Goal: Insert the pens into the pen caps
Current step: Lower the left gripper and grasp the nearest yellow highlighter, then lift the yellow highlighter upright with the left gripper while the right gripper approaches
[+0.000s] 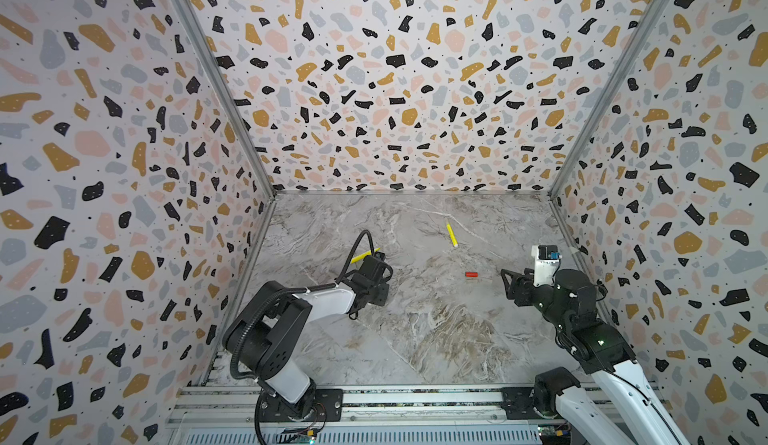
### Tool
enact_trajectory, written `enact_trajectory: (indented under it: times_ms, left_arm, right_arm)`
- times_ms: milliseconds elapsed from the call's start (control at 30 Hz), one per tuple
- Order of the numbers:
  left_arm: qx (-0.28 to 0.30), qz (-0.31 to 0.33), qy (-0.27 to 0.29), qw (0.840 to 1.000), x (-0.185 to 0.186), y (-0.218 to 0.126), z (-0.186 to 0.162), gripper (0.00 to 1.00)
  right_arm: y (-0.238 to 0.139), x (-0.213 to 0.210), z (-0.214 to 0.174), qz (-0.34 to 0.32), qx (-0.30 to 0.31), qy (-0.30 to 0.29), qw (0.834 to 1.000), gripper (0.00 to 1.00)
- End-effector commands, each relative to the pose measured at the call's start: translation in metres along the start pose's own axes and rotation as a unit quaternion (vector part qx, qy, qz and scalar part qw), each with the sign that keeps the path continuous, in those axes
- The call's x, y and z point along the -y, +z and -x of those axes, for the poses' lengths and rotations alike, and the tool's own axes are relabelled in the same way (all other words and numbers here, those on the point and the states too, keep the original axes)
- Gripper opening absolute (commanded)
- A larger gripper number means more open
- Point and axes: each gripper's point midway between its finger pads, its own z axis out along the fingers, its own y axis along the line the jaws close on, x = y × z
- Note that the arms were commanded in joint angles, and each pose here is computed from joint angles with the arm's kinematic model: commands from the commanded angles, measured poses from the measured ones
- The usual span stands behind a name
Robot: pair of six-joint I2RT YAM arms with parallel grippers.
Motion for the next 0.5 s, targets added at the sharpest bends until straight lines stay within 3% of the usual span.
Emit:
enact_trajectory:
  times_ms: [0, 467]
  left_arm:
    - [-0.033, -0.009, 0.012, 0.999, 0.009, 0.003, -0.021, 0.25]
    - [-0.021, -0.039, 0.027, 0.999, 0.043, -0.011, -0.043, 0.13]
  right_arm:
    - [-0.002, 0.002, 0.006, -0.006, 0.014, 0.005, 1.0, 0.71]
    - [-0.003, -0.011, -0.003, 0.014, -0.008, 0.004, 1.0, 0.71]
